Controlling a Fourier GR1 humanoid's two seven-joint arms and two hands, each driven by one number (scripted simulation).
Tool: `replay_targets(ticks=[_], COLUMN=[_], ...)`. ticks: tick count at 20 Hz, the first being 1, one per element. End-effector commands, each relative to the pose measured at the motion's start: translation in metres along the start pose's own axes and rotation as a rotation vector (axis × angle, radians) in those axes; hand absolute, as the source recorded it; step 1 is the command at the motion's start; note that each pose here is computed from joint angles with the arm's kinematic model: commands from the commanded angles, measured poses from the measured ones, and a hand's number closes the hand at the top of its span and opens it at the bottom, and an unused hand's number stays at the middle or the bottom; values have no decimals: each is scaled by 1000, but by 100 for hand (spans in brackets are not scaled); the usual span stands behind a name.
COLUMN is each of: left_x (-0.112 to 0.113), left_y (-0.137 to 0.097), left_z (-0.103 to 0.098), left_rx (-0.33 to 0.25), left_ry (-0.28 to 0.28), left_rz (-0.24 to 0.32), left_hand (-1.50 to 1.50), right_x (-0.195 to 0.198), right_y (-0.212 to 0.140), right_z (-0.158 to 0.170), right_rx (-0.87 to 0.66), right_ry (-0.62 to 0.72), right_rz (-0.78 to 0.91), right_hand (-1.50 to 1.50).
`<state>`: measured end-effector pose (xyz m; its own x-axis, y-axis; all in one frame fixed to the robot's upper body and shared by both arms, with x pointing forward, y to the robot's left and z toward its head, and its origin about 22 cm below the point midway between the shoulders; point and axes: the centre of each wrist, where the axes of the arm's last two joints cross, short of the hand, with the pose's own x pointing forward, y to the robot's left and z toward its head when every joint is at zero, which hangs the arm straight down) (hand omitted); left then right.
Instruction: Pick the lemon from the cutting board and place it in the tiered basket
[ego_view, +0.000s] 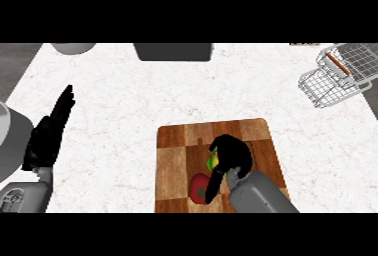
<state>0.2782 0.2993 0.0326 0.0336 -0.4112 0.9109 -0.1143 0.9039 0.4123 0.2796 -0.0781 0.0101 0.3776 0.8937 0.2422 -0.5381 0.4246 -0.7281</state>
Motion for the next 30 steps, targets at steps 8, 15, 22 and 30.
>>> replay_targets(ticks=[8,15,22,30], left_x=[-2,-10,-2,-1], left_y=[0,-20,8,7], left_z=[0,6,6,5], left_rx=[5,3,41,44], left_ry=[17,5,22,14], left_rz=[-4,7,-3,1], left_hand=[0,0,0,0], right_x=[4,-32,-104,-134], right_y=[-3,-32,-66,-160], right_z=[20,36,67,119], right_rx=[10,-96,-198,-586], right_ry=[-12,-274,-745,-893], right_rz=[-39,-30,12,-228], right_hand=[150,150,150,150])
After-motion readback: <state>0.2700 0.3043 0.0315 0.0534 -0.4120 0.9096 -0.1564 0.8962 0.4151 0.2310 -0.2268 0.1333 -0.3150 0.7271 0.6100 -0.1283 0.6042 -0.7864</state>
